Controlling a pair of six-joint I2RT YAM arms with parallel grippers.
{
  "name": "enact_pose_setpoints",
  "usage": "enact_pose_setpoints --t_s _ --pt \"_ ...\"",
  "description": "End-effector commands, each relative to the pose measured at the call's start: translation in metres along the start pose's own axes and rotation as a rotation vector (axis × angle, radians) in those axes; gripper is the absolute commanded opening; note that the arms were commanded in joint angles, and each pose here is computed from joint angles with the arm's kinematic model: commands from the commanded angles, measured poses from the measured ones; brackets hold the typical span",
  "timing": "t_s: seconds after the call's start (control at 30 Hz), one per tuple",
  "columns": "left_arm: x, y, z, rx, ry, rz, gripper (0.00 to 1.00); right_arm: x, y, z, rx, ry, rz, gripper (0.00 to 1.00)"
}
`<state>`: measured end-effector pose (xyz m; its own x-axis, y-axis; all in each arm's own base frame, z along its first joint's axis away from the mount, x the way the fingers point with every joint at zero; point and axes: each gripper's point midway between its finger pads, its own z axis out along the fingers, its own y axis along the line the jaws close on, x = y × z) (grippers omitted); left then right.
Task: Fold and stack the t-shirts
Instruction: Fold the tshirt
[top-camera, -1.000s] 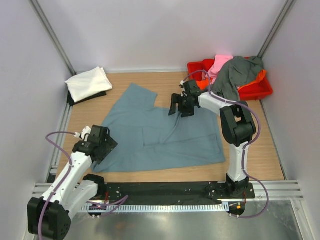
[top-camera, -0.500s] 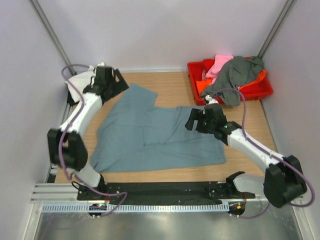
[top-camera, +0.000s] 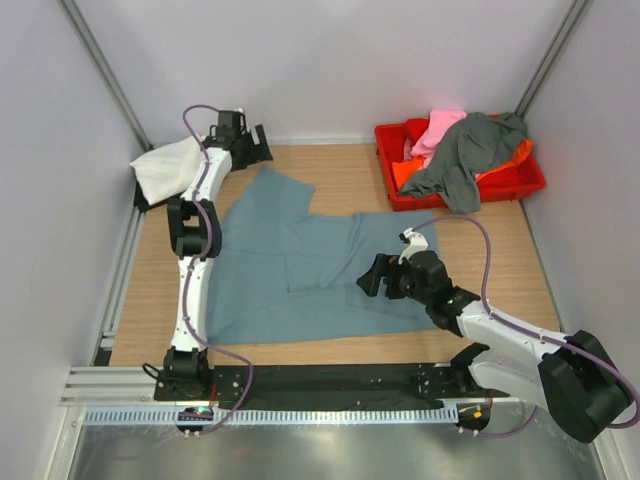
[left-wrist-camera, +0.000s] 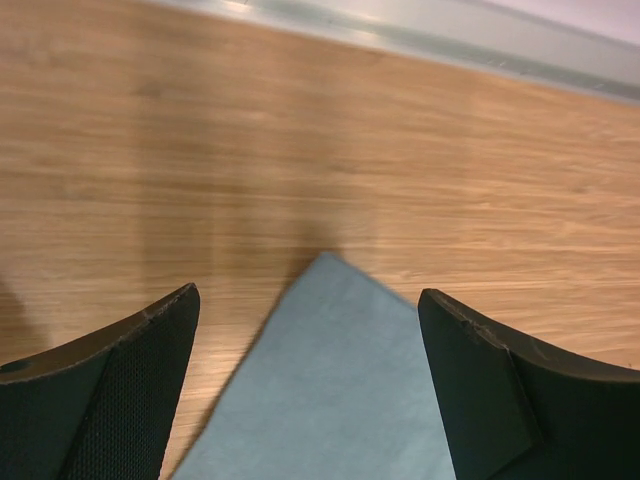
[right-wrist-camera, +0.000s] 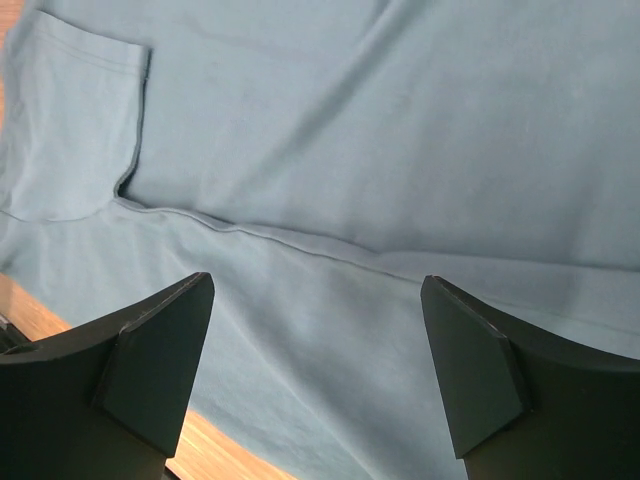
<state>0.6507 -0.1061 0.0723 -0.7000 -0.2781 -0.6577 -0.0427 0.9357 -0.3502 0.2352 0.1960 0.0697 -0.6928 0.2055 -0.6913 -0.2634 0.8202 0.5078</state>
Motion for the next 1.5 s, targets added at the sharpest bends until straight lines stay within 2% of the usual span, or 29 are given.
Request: enact_pose_setpoints --t_s 0.0,0.23,0.43,0.47,0.53,0.57,0.63,0.67,0.77,0.87,1.07,1.2,1.23,1.27,1.3,1.4,1.47 --pt "-0.009 0.000 -0.008 0.033 -0.009 0.027 0.91 -0.029 0.024 0.006 -0.087 -0.090 -0.011 0.91" --pt "0.034 -0.005 0.009 0.055 0.093 0.026 0.83 -0.031 0.024 0.001 -0.099 -0.120 -0.007 0.92" --pt "0.054 -0.007 0.020 0.072 0.139 0.014 0.66 -0.030 0.024 0.002 -0.097 -0.114 -0.004 0.92" --pt "0.060 -0.005 0.024 0.070 0.150 0.013 0.59 -0.030 0.024 0.002 -0.096 -0.115 -0.003 0.92" --pt "0.065 -0.007 0.026 0.072 0.161 0.017 0.52 -0.030 0.024 0.002 -0.096 -0.115 0.000 0.91" --pt "0.067 -0.009 0.026 0.086 0.167 0.020 0.38 -0.030 0.024 0.001 -0.099 -0.117 -0.002 0.92" --pt "0.067 -0.014 0.026 0.098 0.165 0.038 0.29 -0.031 0.024 0.001 -0.098 -0.121 0.000 0.91" --pt "0.067 -0.015 0.026 0.103 0.167 0.042 0.17 -0.031 0.024 0.001 -0.096 -0.120 0.003 0.92" --pt "0.059 -0.019 0.022 0.110 0.147 0.054 0.00 -0.031 0.021 0.001 -0.082 -0.128 0.007 0.91" --pt "0.046 -0.024 0.009 0.111 0.123 0.065 0.00 -0.033 0.019 -0.002 -0.077 -0.145 0.014 0.92" --pt "-0.006 -0.047 -0.067 0.087 0.025 0.038 0.00 -0.047 0.012 -0.008 -0.016 -0.185 0.056 0.93" --pt "-0.029 -0.065 -0.137 0.110 -0.040 0.037 0.00 -0.103 -0.026 -0.028 0.266 -0.320 0.115 1.00" --pt "-0.036 -0.072 -0.165 0.118 -0.072 0.044 0.00 -0.119 -0.029 -0.037 0.325 -0.309 0.110 1.00" --pt "-0.036 -0.074 -0.177 0.122 -0.075 0.048 0.00 -0.125 -0.040 -0.034 0.378 -0.286 0.111 1.00" --pt "-0.035 -0.075 -0.189 0.119 -0.077 0.054 0.00 -0.148 -0.041 -0.038 0.396 -0.299 0.120 1.00" --pt "-0.030 -0.081 -0.232 0.120 -0.101 0.073 0.00 -0.169 -0.092 -0.037 0.536 -0.220 0.175 0.99" --pt "-0.018 -0.084 -0.252 0.122 -0.103 0.089 0.00 -0.173 -0.117 -0.037 0.578 -0.162 0.185 0.94"
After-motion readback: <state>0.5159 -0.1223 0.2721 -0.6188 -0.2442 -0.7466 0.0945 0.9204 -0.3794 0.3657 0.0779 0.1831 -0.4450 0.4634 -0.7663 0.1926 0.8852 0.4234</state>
